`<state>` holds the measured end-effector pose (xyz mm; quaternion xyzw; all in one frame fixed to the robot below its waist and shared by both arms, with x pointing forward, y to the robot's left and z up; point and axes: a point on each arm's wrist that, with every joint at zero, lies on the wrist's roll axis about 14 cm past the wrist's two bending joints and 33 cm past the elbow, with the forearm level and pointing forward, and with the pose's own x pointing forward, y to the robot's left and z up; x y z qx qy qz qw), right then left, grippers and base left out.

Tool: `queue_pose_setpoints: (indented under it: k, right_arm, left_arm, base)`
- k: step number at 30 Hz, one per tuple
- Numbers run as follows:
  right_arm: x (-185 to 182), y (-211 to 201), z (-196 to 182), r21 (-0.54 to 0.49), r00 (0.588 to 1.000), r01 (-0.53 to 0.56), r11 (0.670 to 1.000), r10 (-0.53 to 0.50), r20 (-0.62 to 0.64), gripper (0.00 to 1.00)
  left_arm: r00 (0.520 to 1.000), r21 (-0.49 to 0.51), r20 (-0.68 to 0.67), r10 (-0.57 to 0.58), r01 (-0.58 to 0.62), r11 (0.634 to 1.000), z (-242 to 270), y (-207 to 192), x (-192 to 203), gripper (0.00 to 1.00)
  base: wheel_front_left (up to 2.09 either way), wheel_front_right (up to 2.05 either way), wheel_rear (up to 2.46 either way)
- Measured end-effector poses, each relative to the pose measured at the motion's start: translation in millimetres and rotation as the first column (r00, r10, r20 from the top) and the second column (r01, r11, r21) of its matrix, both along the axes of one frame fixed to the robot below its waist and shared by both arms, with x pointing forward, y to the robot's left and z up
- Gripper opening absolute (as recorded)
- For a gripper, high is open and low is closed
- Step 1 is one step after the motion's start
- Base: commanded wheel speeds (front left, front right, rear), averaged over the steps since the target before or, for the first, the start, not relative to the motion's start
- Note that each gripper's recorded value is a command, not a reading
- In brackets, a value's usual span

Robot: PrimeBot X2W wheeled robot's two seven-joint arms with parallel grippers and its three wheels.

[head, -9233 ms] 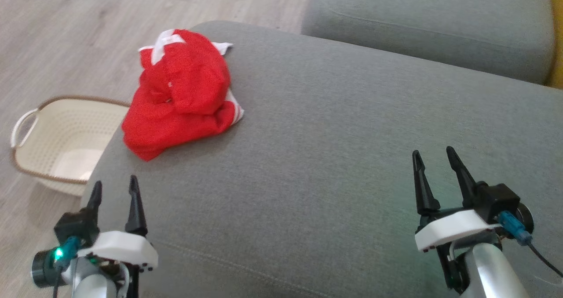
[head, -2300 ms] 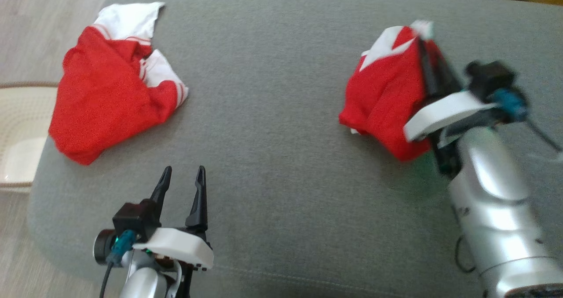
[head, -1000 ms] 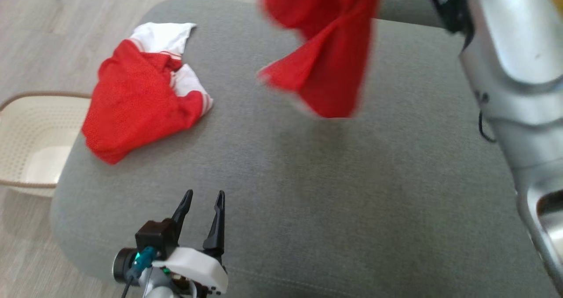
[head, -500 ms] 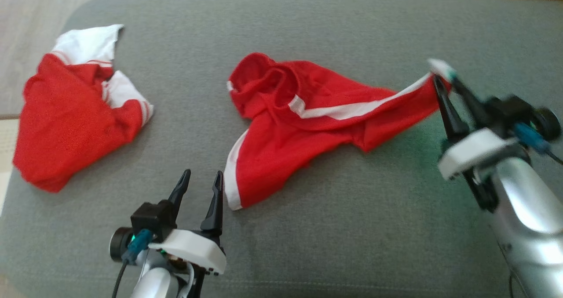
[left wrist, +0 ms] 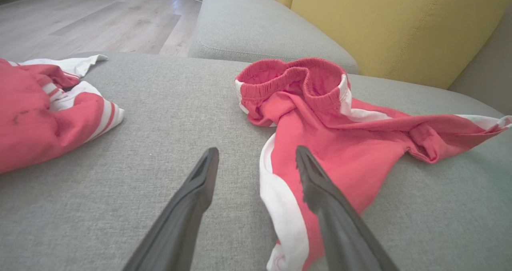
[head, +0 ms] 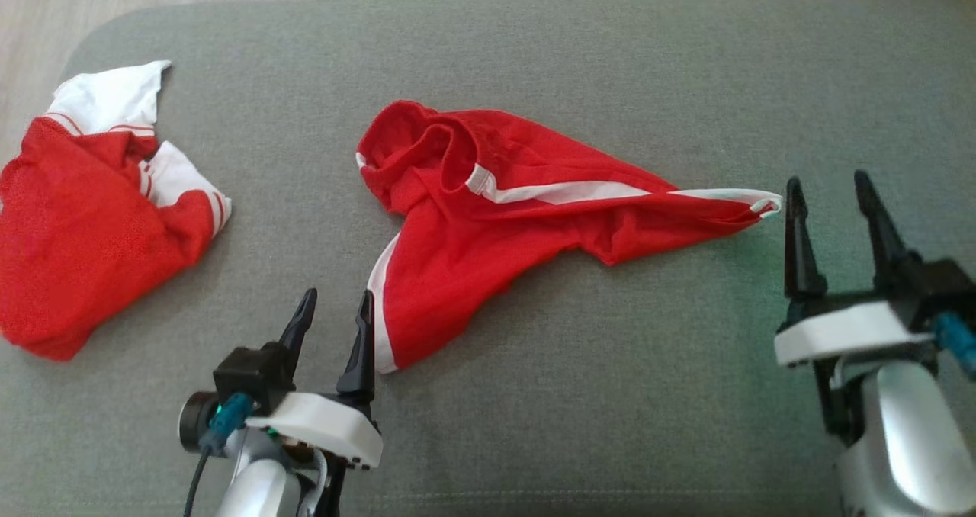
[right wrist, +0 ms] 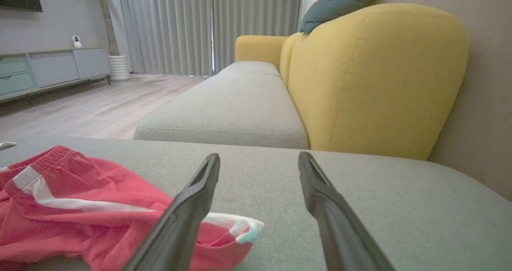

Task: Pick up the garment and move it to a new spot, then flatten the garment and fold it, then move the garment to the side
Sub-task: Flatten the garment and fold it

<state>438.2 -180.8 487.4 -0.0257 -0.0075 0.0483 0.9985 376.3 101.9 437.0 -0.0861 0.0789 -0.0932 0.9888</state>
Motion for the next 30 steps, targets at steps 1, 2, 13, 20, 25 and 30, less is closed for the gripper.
queue_pose_setpoints:
  k: [1, 2, 13, 20, 25, 30]
  right_arm:
    - [-3.8, 0.0, -1.9, 0.006, 1.0, 0.007, 1.0, -0.007, -0.004, 1.0]
    - [-7.4, -0.7, -4.2, 0.015, 1.0, 0.018, 1.0, -0.017, -0.01, 1.0]
    - [-28.3, -10.8, -27.8, 0.05, 0.995, 0.065, 0.997, -0.061, -0.08, 1.0]
    - [-35.2, -30.4, -32.7, 0.056, 0.988, 0.125, 0.991, -0.119, -0.098, 1.0]
    - [-39.7, -39.2, -36.6, 0.058, 0.983, 0.153, 0.987, -0.146, -0.112, 1.0]
    - [-41.6, -45.0, -39.3, 0.056, 0.979, 0.171, 0.984, -0.163, -0.121, 1.0]
  left_arm:
    - [1.0, -0.001, 0.002, -0.003, 0.003, 1.0, 0.6, -1.1, 1.2, 1.0]
    - [1.0, -0.002, 0.005, -0.007, 0.007, 1.0, 1.4, -2.6, 3.0, 1.0]
    - [0.972, -0.013, 0.089, -0.217, 0.219, 0.976, 25.6, -65.0, 66.2, 1.0]
    - [0.948, -0.01, 0.031, -0.316, 0.316, 0.949, 6.9, -100.6, 84.1, 1.0]
    - [0.949, 0.006, -0.027, -0.313, 0.313, 0.95, -12.3, -104.1, 90.5, 1.0]
    - [0.94, 0.005, -0.045, -0.339, 0.34, 0.941, -19.2, -112.4, 93.9, 1.0]
  base:
    - [0.0, 0.0, 0.0]
    - [0.0, 0.0, 0.0]
    - [0.0, 0.0, 0.0]
    - [0.0, 0.0, 0.0]
    - [0.0, 0.0, 0.0]
    - [0.0, 0.0, 0.0]
